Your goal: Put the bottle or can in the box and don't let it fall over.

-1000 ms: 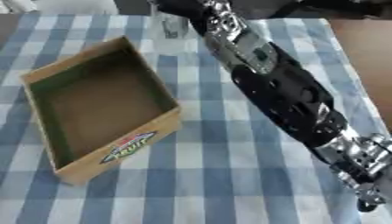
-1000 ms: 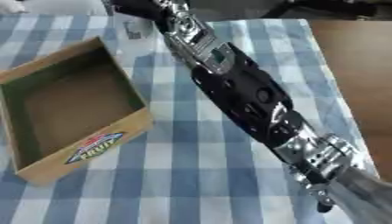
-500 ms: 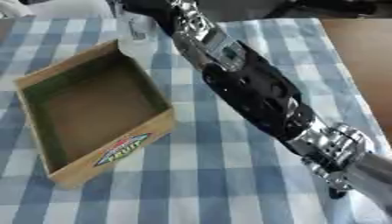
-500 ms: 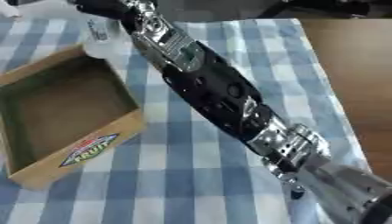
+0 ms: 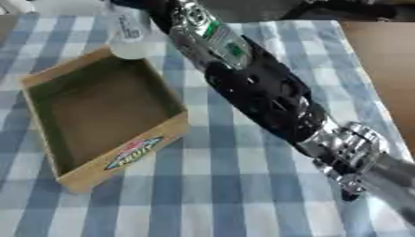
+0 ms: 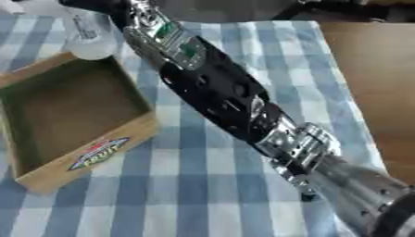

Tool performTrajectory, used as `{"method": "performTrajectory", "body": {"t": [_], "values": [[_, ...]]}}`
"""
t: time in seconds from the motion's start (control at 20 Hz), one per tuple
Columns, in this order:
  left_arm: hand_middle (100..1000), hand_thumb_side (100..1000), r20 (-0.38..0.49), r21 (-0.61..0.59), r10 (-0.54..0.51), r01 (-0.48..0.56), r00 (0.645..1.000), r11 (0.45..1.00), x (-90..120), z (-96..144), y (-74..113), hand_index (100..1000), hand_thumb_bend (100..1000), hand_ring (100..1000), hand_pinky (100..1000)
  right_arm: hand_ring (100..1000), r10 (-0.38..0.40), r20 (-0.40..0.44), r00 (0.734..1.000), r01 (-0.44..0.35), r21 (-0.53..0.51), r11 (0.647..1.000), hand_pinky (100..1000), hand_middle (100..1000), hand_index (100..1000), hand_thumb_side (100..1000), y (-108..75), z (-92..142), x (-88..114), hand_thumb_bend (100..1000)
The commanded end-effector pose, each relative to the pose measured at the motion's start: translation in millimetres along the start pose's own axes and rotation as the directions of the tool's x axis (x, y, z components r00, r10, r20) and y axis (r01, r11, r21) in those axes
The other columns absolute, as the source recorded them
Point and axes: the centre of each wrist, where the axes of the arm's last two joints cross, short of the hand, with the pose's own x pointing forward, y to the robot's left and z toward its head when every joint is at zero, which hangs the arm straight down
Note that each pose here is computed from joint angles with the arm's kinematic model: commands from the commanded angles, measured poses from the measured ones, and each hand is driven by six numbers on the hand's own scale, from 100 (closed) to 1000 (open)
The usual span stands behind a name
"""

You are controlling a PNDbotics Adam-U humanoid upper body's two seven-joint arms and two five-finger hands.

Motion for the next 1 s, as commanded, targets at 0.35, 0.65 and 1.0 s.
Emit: {"method": "performTrajectory", "body": {"t": [0.35,0.65,1.0], "values": [[707,599,0.043,-0.027,0.000,0.001,0.999,1.000,9,-10,-1.1,675,100,1000,844,328,-0.076,-0.004,0.997,0.075,-0.050,0.996,232,474,228,100,22.6,-5,-10,100],[705,589,0.071,-0.040,0.046,-0.044,0.996,0.998,10,-19,-9.2,676,100,1000,841,420,-0.109,-0.019,0.994,0.105,-0.131,0.986,392,517,266,100,30.8,-3,-36,100],[706,591,0.067,-0.039,0.041,-0.038,0.997,0.999,10,-17,-7.4,675,100,1000,842,509,-0.050,-0.077,0.996,0.040,-0.122,0.992,511,594,327,161,33.2,7,-71,100]]}}
